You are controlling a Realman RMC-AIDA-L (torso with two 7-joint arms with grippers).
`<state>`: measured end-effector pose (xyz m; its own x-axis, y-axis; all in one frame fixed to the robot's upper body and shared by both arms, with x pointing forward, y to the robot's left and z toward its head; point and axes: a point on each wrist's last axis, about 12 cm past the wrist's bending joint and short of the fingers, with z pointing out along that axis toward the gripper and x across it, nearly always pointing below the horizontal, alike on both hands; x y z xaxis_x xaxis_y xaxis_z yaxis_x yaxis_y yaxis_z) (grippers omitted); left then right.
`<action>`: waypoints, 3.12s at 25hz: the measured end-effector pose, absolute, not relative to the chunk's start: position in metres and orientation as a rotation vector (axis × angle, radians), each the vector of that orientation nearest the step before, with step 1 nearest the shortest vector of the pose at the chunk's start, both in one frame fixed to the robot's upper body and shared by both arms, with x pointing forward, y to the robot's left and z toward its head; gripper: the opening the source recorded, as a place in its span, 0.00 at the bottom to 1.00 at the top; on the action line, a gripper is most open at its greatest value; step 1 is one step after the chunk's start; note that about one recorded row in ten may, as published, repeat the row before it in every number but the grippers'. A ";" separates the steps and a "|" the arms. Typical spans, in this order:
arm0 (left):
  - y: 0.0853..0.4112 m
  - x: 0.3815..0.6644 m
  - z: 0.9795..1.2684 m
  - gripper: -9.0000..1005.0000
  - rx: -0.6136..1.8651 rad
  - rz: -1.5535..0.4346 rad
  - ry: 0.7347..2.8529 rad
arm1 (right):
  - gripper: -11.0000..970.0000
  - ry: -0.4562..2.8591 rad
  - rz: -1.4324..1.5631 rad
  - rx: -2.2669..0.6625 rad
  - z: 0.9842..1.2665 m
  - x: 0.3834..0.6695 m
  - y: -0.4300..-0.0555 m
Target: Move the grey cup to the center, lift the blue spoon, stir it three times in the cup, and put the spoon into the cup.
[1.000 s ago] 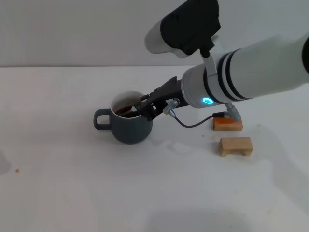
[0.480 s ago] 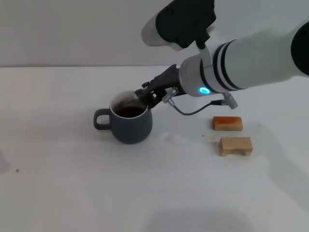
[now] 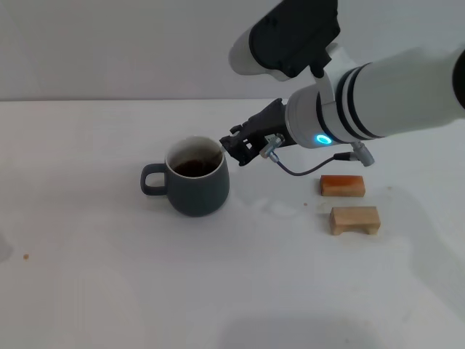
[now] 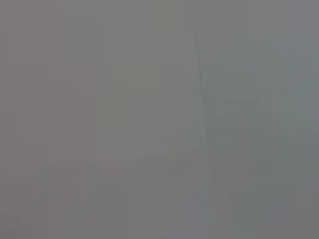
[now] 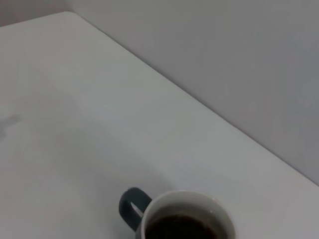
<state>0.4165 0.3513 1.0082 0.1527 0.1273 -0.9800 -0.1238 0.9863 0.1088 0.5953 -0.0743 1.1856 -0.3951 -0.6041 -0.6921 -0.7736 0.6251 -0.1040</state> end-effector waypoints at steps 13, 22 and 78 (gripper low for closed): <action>0.348 0.417 1.009 0.01 0.009 0.164 1.397 | 0.18 2.146 0.418 -1.108 1.186 0.576 -0.063; 0.348 0.415 1.010 0.01 0.012 0.163 1.390 | 0.18 2.084 0.408 -1.089 1.186 0.588 -0.053; 0.349 0.415 1.009 0.01 0.011 0.167 1.401 | 0.76 1.408 -0.159 0.043 1.021 0.388 -0.280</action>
<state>0.4145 0.3493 1.0085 0.1592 0.1233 -0.9795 -0.1106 0.9881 0.1064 0.3883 -0.2795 1.0213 0.1534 -0.0859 -0.9844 0.1365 0.9885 -0.0650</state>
